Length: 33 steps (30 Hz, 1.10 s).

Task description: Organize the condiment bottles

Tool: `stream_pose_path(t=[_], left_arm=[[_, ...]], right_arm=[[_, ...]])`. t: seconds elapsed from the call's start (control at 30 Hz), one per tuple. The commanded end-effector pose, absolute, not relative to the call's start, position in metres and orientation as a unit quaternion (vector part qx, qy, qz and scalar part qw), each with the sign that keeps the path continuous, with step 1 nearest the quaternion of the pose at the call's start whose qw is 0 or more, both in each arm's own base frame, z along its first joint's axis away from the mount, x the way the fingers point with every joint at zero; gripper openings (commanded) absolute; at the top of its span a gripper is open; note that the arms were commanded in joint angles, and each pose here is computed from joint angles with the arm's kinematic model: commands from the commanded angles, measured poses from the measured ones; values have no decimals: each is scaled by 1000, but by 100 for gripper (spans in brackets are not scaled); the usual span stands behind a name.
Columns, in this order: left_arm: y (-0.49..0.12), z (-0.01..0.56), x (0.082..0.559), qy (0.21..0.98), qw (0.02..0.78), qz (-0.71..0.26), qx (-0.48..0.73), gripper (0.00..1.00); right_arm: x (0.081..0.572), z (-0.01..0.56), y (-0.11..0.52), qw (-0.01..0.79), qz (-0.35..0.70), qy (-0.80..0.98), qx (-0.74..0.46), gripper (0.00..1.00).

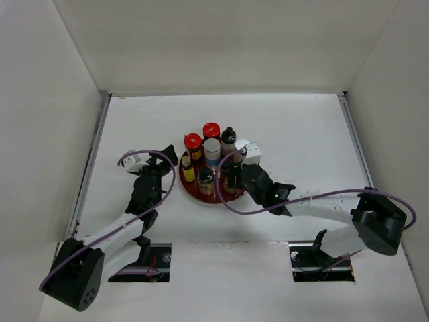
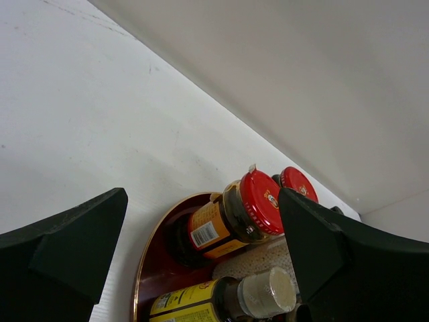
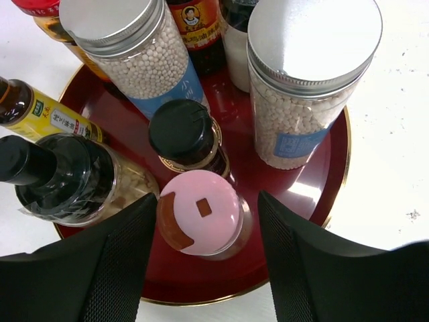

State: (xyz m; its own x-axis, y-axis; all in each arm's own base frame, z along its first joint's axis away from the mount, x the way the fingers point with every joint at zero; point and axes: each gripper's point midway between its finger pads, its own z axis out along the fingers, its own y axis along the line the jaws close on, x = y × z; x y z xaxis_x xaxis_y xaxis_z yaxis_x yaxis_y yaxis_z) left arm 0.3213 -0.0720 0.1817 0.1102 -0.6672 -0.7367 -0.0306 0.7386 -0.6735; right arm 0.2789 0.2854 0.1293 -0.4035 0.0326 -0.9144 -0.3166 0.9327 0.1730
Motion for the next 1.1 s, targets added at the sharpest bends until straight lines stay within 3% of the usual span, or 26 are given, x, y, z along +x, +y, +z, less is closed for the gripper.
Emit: stream_pose_path(t=[0.0,0.33,0.4,0.73,1.07], left_arm=[[-64,193,322,604,702,-233,-296,100],[-48,208,321,611,696,-177,-333,100],[-50,214,324,620,690,-161,-338,100],[-63,232,336,660,665,-117,-330,100],[-56,246,339,668,661,-86,-332,100]], right_arm=[[284,145,291,561,179,805,-76,67],[275,204,260,613,212,760,-39,88],[284,210,234,627,202,752,2,100],[304,193,141,645,166,725,174,100],[312,165,154,623,174,747,154,100]])
